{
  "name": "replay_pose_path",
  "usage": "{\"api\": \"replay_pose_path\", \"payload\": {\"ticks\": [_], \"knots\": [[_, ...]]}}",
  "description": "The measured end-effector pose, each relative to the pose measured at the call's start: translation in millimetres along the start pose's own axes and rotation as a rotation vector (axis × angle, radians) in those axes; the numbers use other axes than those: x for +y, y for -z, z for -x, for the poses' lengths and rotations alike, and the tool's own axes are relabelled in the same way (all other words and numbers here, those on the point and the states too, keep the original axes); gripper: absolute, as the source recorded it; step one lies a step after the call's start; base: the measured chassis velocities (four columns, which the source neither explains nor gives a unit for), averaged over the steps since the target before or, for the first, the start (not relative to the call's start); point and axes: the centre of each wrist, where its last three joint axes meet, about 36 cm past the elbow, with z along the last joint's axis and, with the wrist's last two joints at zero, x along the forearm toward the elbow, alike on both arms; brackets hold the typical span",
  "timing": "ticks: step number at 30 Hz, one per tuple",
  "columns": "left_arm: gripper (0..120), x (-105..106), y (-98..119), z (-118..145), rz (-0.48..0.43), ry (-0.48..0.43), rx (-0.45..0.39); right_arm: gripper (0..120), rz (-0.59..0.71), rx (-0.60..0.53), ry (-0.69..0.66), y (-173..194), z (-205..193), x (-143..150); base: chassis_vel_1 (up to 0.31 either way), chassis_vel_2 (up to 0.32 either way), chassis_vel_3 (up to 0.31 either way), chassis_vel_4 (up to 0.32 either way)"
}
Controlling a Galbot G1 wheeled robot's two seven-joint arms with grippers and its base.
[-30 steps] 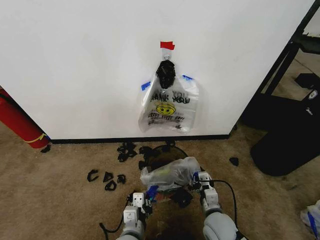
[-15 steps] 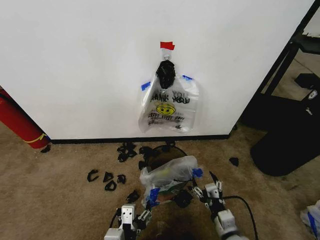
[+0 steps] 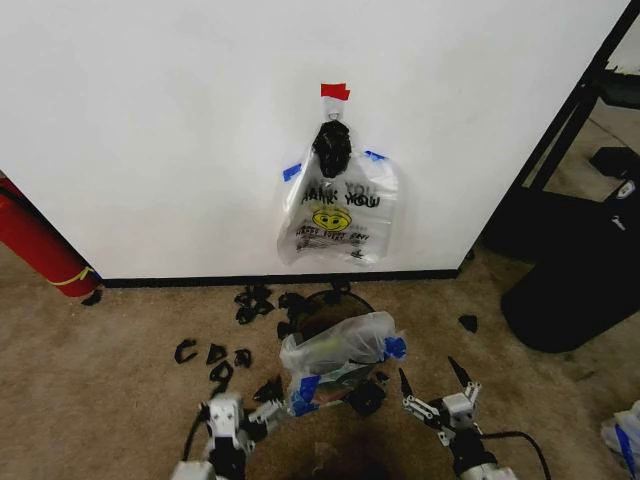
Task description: Pick up the garbage bag from the wall and place it over the trash bin.
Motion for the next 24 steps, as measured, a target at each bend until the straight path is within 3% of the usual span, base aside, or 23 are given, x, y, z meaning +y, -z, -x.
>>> {"api": "replay_pose_path", "payload": {"ticks": [5,10,14,16,20,24], "knots": [[100,17.1,-4.7,44.1,0.050,-0.164,-0.132,100,0.034,-0.169,-0.115,-2.9,-27.6,-7.9,0.000,0.000,0.000,0.000],[100,27.3,-9.4,82.4,0.102,-0.202,-0.167,100,0.030,-0.258,-0.178,5.6,-47.8,6.1,0.000,0.000,0.000,0.000],[100,44.5,-3.2,126.5,0.137,-0.251,-0.124,100,0.022,-0.272,-0.200,25.8,-66.5,24.1,0.000,0.000,0.000,0.000],[100,47.3,0.0,136.1,0.142,-0.267,-0.109,100,0.022,-0.270,-0.195,30.8,-69.6,27.4,0.000,0.000,0.000,0.000],[100,52.4,23.1,176.8,0.162,-0.342,-0.016,100,0.035,-0.299,-0.200,58.3,-70.9,39.8,0.000,0.000,0.000,0.000],[100,51.7,38.6,195.8,0.154,-0.390,0.085,100,0.043,-0.334,-0.221,76.3,-66.1,41.7,0.000,0.000,0.000,0.000]]}}
